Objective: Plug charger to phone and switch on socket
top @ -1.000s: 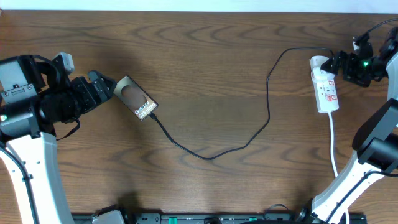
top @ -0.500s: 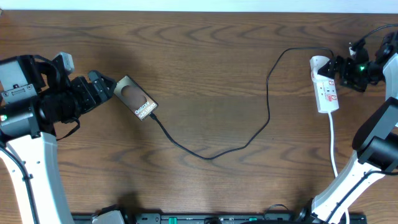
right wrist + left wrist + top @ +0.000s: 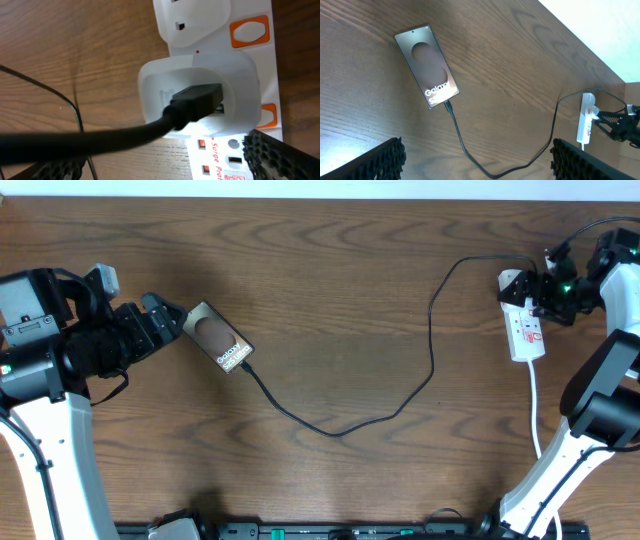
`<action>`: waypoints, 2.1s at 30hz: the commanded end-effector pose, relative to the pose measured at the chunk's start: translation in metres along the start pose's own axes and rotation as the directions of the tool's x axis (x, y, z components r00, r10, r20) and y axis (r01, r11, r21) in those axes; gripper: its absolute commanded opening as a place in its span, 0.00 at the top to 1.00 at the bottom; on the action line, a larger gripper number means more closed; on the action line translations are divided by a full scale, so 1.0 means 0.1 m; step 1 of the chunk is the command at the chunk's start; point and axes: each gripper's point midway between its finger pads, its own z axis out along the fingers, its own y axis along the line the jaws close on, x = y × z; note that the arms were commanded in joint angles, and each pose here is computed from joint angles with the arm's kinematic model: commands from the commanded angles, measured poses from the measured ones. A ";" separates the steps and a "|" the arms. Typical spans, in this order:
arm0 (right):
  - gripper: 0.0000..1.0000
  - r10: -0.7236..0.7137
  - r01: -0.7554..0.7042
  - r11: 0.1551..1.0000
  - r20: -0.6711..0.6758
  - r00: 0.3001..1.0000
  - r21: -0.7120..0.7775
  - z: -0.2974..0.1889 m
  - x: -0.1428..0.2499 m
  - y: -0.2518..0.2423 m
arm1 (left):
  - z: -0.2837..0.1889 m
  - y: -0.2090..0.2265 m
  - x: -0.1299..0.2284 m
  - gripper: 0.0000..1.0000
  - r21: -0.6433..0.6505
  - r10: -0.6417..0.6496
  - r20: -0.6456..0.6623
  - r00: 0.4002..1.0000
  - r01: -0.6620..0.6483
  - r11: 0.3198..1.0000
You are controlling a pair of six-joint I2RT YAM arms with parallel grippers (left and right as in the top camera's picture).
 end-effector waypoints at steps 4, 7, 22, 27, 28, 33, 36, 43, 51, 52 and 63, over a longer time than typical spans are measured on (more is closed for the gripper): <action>0.01 0.023 -0.022 0.999 -0.020 1.000 0.049 0.07 0.04 -0.11 | -0.01 0.02 -0.03 0.08 -0.015 0.027 0.006 1.000 -0.027 1.000; 0.01 0.027 -0.025 0.997 -0.023 0.999 0.075 0.07 0.05 -0.16 | -0.01 0.02 -0.02 0.08 -0.016 0.026 0.005 1.000 -0.026 1.000; 0.01 0.016 -0.016 0.999 0.005 1.000 0.036 0.10 -0.03 -0.10 | -0.01 0.03 0.01 0.08 -0.018 0.018 -0.008 1.000 -0.018 1.000; 0.01 0.020 -0.020 1.000 -0.006 1.000 0.015 0.16 -0.01 -0.09 | -0.01 0.03 0.02 0.08 -0.019 0.017 -0.010 1.000 -0.017 1.000; 0.01 0.021 -0.021 1.000 -0.010 1.000 0.014 0.19 0.00 -0.09 | -0.01 0.03 0.02 0.08 -0.019 0.017 -0.010 1.000 -0.017 1.000; 0.01 0.023 -0.022 1.000 -0.027 0.999 0.008 0.27 0.02 -0.09 | -0.01 0.03 0.02 0.08 -0.019 0.017 -0.010 1.000 -0.017 1.000; 0.01 0.015 -0.015 1.000 -0.032 0.999 0.006 0.30 0.02 -0.06 | -0.01 0.03 0.02 0.08 -0.020 0.017 -0.010 1.000 -0.017 1.000; 0.01 -0.002 0.002 1.000 -0.039 0.999 0.002 0.35 0.03 0.02 | -0.01 0.05 0.01 0.08 -0.034 0.016 -0.008 1.000 -0.016 0.999; 0.01 0.006 -0.008 0.999 -0.045 0.999 -0.048 0.37 0.04 0.16 | -0.01 0.05 0.01 0.08 -0.034 0.016 -0.008 1.000 -0.016 0.999; 0.01 0.006 -0.009 0.998 -0.044 0.999 -0.058 0.37 0.04 0.17 | -0.01 0.05 0.01 0.08 -0.034 0.016 -0.008 1.000 -0.016 0.999; 0.01 0.003 -0.008 0.995 -0.045 0.999 -0.102 0.37 0.04 0.27 | -0.01 0.06 0.03 0.08 -0.035 0.013 -0.013 1.000 -0.014 0.999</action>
